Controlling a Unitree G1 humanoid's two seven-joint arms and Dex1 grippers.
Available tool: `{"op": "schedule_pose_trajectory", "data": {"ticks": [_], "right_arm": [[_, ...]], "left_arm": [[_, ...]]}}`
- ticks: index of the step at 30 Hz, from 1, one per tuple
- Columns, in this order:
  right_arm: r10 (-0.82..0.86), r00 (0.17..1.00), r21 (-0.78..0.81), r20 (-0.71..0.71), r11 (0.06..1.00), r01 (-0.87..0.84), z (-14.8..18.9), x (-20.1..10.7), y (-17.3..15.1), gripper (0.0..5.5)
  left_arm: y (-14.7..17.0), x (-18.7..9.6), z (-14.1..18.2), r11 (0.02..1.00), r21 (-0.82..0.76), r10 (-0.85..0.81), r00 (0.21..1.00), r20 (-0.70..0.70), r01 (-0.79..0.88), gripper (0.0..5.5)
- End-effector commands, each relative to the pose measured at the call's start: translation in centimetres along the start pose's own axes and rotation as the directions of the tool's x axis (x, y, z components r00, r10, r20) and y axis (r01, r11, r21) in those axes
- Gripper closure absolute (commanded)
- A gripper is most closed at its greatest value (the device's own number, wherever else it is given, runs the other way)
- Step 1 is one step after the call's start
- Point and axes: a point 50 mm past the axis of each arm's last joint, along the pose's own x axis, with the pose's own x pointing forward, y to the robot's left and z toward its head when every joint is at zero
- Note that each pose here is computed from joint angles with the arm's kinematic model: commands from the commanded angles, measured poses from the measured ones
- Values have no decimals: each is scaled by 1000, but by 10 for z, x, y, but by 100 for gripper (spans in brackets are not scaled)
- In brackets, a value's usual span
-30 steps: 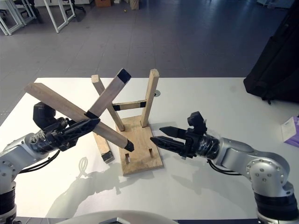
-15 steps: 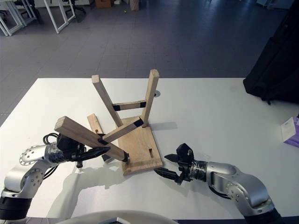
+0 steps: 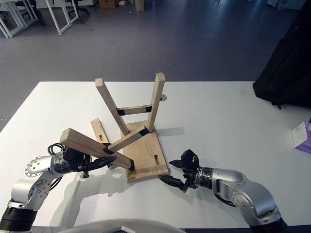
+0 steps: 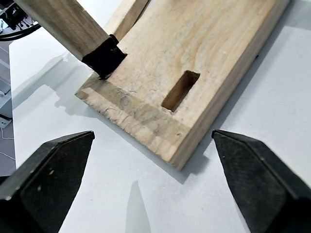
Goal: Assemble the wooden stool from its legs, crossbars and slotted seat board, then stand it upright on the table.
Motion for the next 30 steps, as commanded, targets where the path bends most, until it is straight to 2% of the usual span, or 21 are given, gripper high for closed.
{"op": "schedule_pose_trajectory", "data": {"ticks": [1,2,4,8,10,12,13,14,16,17,19,20,22,26,30], "right_arm": [[6,1000,-12,-9,1000,-6,0,3,4,102],[5,1000,-13,-7,1000,-5,0,3,4,102],[4,1000,-13,-2,1000,-4,1,3,5,102],[1,1000,-7,7,1000,-1,0,4,9,102],[6,1000,-7,10,1000,-6,2,5,9,102],[6,1000,-10,15,1000,-6,4,7,8,102],[4,1000,-10,19,1000,-4,4,7,8,102],[4,1000,-12,20,1000,-4,5,8,8,102],[6,1000,-13,24,1000,-5,7,9,7,102],[4,1000,-13,28,1000,-3,8,9,6,102],[-4,999,-14,33,1000,5,9,9,6,102],[-10,999,-14,37,1000,11,9,9,5,102],[-15,999,-15,42,1000,15,10,10,5,102],[-21,999,-12,43,1000,22,10,10,5,102],[-32,998,-11,47,999,32,11,9,2,102]], "left_arm": [[13,-11,-14,998,57,54,958,-281,-39,346],[15,-13,-19,995,92,68,924,-377,-36,346],[18,-15,-25,989,142,104,873,-477,-41,346],[15,-11,-36,985,172,85,851,-519,7,346],[6,-15,-50,995,95,23,804,-594,41,346],[1,-27,-64,999,-4,-36,672,-739,49,346],[0,-27,-65,998,-42,-65,651,-757,52,346],[0,-22,-61,995,-97,-96,677,-730,36,346],[2,-9,-45,962,-272,-168,779,-604,-4,346],[7,-6,-39,949,-316,-174,789,-589,-26,346],[22,-8,-43,973,-217,-108,689,-716,-72,346],[30,-8,-44,988,-141,-67,666,-743,-58,346],[39,-4,-47,999,-5,26,682,-731,-43,346],[32,-1,-56,985,170,98,706,-702,33,346],[19,-2,-60,975,188,42,734,-678,117,346]]}}
